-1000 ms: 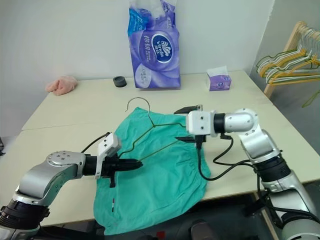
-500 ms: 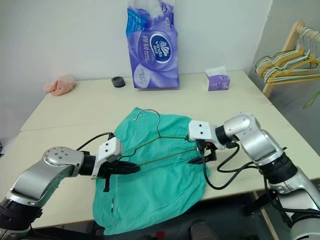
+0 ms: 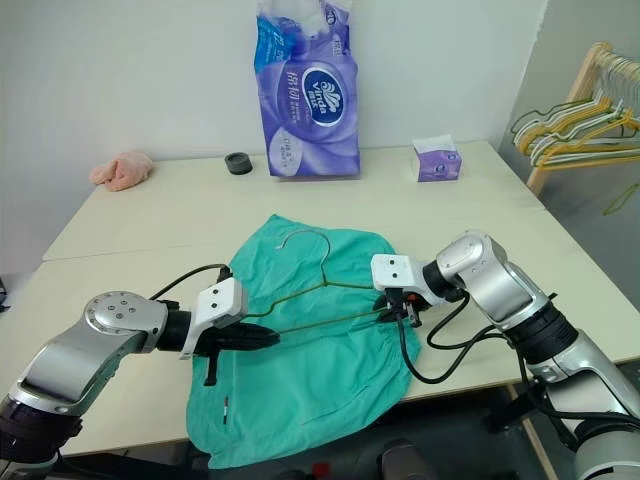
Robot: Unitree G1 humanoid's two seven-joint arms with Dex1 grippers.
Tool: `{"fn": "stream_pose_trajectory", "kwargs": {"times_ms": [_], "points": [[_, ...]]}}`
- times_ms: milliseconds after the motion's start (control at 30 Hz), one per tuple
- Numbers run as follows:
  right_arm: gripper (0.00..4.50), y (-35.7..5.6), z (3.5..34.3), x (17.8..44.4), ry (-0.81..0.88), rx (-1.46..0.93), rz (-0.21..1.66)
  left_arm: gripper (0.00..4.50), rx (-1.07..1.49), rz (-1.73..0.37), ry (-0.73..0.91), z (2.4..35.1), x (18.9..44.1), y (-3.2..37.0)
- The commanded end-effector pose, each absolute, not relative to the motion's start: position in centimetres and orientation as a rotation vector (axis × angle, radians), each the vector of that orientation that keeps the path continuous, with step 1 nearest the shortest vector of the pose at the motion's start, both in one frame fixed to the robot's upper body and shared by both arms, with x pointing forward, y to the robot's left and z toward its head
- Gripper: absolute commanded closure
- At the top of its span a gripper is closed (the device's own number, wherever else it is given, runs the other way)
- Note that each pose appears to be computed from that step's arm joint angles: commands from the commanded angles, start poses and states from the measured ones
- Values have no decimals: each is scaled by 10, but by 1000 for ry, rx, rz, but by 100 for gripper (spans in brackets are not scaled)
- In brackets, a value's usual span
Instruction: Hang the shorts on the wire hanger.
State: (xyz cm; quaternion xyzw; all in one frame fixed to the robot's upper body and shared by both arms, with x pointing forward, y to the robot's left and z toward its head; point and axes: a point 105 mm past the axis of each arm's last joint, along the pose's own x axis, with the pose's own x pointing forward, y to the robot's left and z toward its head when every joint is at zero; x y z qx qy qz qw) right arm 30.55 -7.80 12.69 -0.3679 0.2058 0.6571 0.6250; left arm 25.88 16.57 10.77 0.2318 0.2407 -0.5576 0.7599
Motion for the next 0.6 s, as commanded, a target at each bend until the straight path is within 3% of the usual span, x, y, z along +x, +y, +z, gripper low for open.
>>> {"fn": "stream_pose_trajectory", "kwargs": {"times_ms": [33, 300, 567, 600], "points": [[448, -72, 137, 302, 436, -856, 1529, 450, 543, -1234, 485, 116, 258, 161], [448, -73, 135, 303, 443, -837, 1502, 450, 514, -1214, 460, 117, 263, 160], [450, -95, 134, 304, 495, -766, 1428, 236, 351, -994, 270, 147, 293, 178], [450, -99, 134, 304, 505, -742, 1415, 236, 314, -966, 250, 151, 295, 181]]}}
